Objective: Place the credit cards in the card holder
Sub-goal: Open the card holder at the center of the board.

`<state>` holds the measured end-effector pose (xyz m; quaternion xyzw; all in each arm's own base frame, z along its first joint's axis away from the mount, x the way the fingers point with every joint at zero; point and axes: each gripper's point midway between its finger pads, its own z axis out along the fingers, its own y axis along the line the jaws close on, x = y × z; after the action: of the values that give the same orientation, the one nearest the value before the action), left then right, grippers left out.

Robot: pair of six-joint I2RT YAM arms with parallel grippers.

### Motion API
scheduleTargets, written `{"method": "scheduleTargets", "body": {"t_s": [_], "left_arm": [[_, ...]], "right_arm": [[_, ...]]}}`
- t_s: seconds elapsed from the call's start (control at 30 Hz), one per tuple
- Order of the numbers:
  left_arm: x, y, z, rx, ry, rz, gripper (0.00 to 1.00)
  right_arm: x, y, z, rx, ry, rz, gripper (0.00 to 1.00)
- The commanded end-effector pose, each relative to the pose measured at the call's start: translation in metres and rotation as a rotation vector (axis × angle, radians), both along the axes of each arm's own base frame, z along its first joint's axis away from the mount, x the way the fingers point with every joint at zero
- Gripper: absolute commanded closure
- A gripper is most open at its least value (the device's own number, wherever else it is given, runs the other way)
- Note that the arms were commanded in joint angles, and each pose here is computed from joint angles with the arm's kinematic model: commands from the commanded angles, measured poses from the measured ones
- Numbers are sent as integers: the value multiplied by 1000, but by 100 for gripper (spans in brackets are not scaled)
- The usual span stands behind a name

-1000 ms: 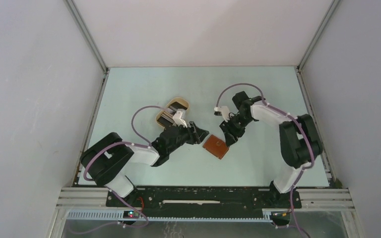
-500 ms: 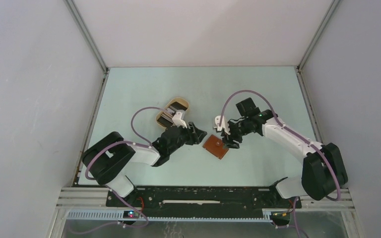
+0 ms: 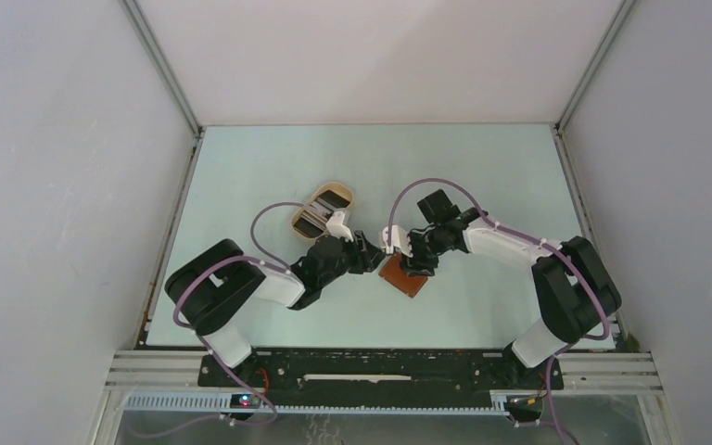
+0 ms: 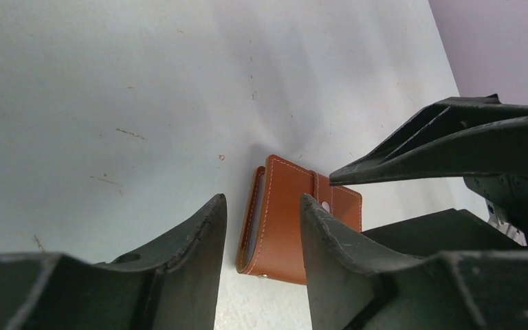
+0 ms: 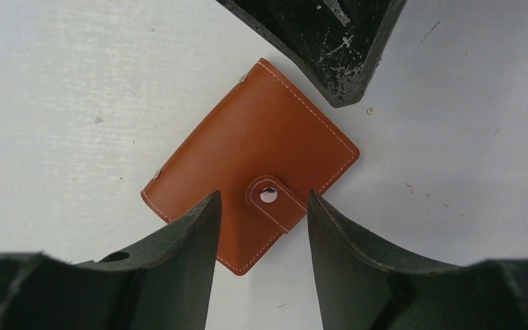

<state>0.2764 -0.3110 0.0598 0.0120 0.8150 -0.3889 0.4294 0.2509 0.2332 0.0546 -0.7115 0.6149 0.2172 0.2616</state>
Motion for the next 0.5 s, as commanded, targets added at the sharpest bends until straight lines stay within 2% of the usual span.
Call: {"method": "scheduleTargets", "body": {"t_s": [0.0, 0.47], "left_arm": [[8, -18, 17, -57, -17, -16, 53], [6, -26, 2, -24, 27, -25, 61]], "right_arm": [[5, 4, -6, -15, -11, -12, 42], [4, 1, -24, -91, -5, -14, 46]]}}
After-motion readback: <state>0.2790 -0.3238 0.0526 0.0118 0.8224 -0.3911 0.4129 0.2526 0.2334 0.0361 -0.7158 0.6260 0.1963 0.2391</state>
